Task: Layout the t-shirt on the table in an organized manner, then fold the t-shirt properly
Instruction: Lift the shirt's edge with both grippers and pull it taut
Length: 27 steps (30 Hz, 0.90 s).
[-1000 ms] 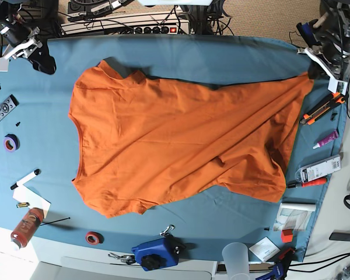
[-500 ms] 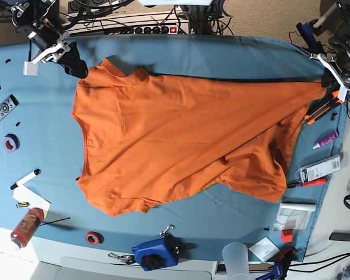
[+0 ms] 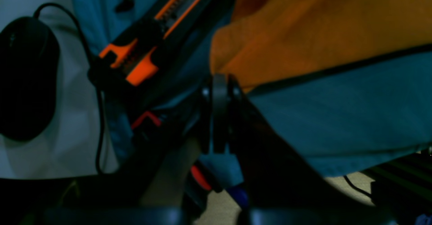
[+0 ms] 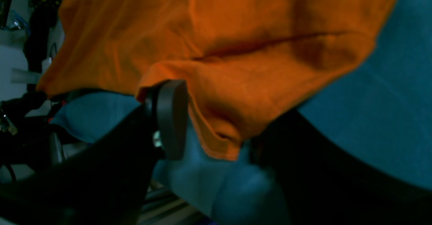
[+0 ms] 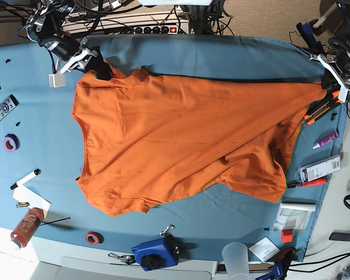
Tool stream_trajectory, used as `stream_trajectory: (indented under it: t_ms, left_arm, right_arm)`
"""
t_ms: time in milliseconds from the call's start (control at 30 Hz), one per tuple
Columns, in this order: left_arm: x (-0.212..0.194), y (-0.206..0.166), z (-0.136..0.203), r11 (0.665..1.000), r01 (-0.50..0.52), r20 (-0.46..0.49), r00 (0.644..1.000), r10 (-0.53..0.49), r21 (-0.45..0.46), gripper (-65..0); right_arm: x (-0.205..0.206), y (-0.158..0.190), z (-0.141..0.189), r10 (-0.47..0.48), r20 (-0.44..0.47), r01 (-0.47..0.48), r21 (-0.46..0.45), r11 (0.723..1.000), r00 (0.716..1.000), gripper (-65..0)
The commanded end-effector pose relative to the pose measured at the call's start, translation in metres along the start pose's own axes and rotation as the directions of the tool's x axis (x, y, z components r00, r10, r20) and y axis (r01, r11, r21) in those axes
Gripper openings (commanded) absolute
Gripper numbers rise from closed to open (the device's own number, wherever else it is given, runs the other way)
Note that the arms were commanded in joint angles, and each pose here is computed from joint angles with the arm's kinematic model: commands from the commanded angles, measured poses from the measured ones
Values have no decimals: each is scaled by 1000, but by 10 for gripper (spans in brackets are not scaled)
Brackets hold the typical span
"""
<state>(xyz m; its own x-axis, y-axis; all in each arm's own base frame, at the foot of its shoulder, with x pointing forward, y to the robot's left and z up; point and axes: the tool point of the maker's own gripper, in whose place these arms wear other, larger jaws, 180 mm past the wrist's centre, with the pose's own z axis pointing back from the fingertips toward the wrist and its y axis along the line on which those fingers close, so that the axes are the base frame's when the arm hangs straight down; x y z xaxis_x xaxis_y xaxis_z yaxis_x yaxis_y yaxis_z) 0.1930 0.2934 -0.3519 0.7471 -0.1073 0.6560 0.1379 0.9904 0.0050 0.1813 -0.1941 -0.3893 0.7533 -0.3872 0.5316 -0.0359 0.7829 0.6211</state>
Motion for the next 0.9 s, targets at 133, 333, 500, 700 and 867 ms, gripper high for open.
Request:
stream_trajectory:
  t_ms: [133,333,500,700,867]
  left_arm:
    - [13,4,4,1000,21,39,999,-21,8,-650]
    - [12,3,4,1000,14,37,999,-15,5,-650]
    - [-1,-21,1,992,-91,7,996,92,-86,-650]
    - [-12,-56,-5,959,-227,12,972,233,-169,-650]
    - [-18,-62,-6,953,-245,-10,969,248,-178,-650]
  right_arm:
    - [0,-15,1,42,-50,-47,-86,995,998,-570]
    - [-1,-16,-1,52,-82,-59,-91,994,995,-650]
    - [-5,-25,12,41,-115,-54,-115,992,992,-650]
    - [33,-56,67,59,21,-52,-239,970,998,-650]
    - [47,-48,97,120,43,-108,-213,971,992,-650]
